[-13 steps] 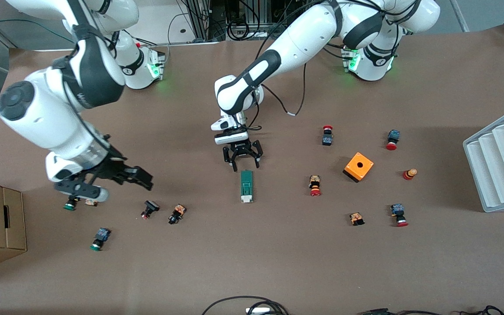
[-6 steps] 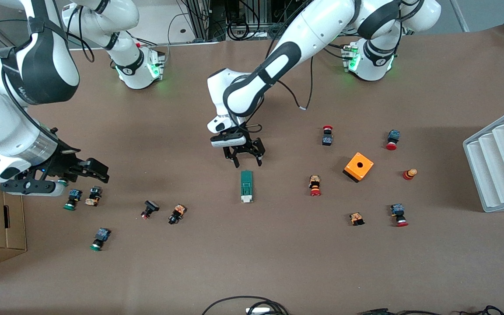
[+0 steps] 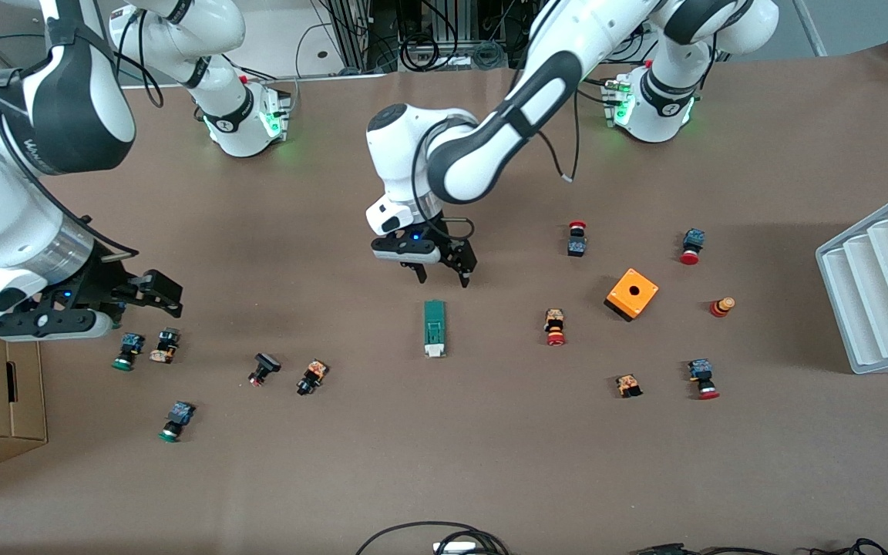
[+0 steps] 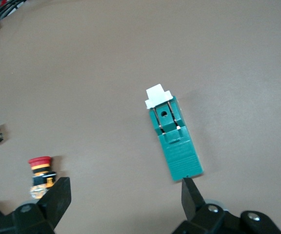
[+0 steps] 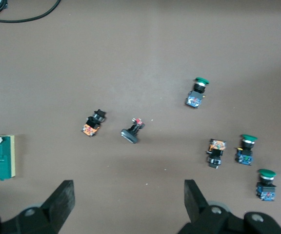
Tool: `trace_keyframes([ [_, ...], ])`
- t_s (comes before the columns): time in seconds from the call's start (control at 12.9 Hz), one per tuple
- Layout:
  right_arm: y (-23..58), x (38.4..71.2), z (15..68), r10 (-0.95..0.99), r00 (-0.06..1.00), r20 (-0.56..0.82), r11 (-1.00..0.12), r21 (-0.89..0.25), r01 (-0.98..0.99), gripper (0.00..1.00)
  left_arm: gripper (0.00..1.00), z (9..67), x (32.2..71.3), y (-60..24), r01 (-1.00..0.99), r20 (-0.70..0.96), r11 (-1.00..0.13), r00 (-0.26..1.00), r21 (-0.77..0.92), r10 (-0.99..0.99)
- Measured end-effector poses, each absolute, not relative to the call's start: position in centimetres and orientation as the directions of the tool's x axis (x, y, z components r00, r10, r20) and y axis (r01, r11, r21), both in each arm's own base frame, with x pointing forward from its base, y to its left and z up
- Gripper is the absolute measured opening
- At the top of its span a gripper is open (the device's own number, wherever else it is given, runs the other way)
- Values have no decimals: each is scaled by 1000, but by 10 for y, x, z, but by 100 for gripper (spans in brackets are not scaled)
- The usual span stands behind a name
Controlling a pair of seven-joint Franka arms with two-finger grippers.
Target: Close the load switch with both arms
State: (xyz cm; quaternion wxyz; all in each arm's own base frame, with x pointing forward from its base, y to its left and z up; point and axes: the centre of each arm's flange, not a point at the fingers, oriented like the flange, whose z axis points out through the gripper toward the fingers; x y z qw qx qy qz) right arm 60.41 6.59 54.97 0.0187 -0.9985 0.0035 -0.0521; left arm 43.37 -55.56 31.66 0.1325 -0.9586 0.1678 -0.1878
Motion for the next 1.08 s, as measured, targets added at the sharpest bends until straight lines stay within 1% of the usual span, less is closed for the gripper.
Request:
trace_keyframes([
  [0.31, 17, 607, 555, -50, 992, 112, -998, -34, -46, 100, 100, 373, 484, -507, -343, 239, -908, 886, -242, -398],
  [0.7, 9, 598, 576, -42, 996, 80, -999, -30, -40, 100, 100, 446, 542, -420, -371, 168, -925, 910, -78, -379],
  [0.85, 8, 594, 586, -33, 996, 89, -999, -30, -30, 100, 100, 475, 557, -376, -369, 109, -929, 923, -28, -370],
  [1.08, 7, 586, 591, -31, 998, 63, -999, -29, -30, 100, 100, 515, 566, -328, -383, 10, -923, 923, -35, -384],
])
